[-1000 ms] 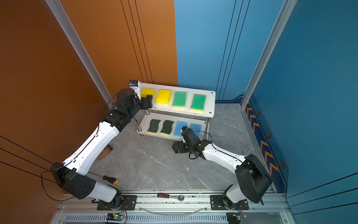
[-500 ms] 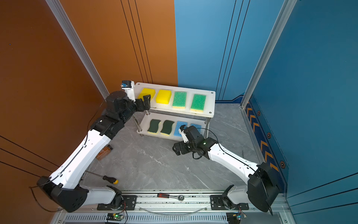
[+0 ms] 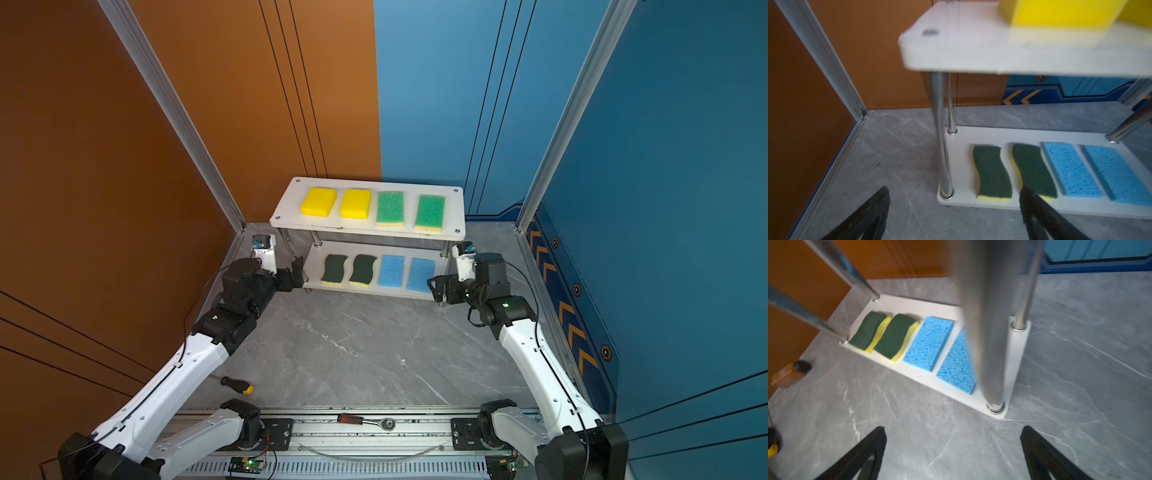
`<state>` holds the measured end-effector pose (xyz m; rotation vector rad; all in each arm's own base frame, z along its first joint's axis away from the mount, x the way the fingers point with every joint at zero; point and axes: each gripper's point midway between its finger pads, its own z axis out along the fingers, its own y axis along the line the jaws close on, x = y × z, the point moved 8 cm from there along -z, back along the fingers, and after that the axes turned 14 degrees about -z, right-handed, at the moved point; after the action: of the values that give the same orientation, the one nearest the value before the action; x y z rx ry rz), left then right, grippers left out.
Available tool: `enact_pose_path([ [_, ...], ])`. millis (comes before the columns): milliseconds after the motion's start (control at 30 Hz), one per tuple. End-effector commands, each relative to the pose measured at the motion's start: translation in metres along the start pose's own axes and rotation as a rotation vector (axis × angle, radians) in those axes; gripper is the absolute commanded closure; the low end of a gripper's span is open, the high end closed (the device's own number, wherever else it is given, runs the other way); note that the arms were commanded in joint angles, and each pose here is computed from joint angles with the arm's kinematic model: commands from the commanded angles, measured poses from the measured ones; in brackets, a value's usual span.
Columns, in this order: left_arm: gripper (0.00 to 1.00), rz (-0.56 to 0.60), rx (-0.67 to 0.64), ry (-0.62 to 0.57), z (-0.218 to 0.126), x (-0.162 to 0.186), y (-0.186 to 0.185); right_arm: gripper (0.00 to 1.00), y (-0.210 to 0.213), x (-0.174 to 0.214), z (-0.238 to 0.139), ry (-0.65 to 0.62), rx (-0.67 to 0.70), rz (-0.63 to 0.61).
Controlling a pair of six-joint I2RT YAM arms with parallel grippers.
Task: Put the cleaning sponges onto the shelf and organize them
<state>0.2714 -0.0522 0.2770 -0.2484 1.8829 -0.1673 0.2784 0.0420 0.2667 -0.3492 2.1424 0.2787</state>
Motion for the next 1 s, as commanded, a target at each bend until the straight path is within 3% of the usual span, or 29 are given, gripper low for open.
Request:
enact_pose_path([
  [0,0.02,-0.026,-0.092,-0.084,0.006,0.019,0.033,0.00,-0.035,0.009,0.006,-0.094,0.037,0.101],
  [167,0.02,-0.069,-0.119,-0.056,0.009,0.056,0.062,0.00,-0.070,0.027,0.009,-0.160,0.046,0.232],
  [967,0.02,-0.059,-0.146,-0.045,0.017,0.064,0.077,0.00,-0.066,0.038,0.021,-0.094,0.031,0.233],
])
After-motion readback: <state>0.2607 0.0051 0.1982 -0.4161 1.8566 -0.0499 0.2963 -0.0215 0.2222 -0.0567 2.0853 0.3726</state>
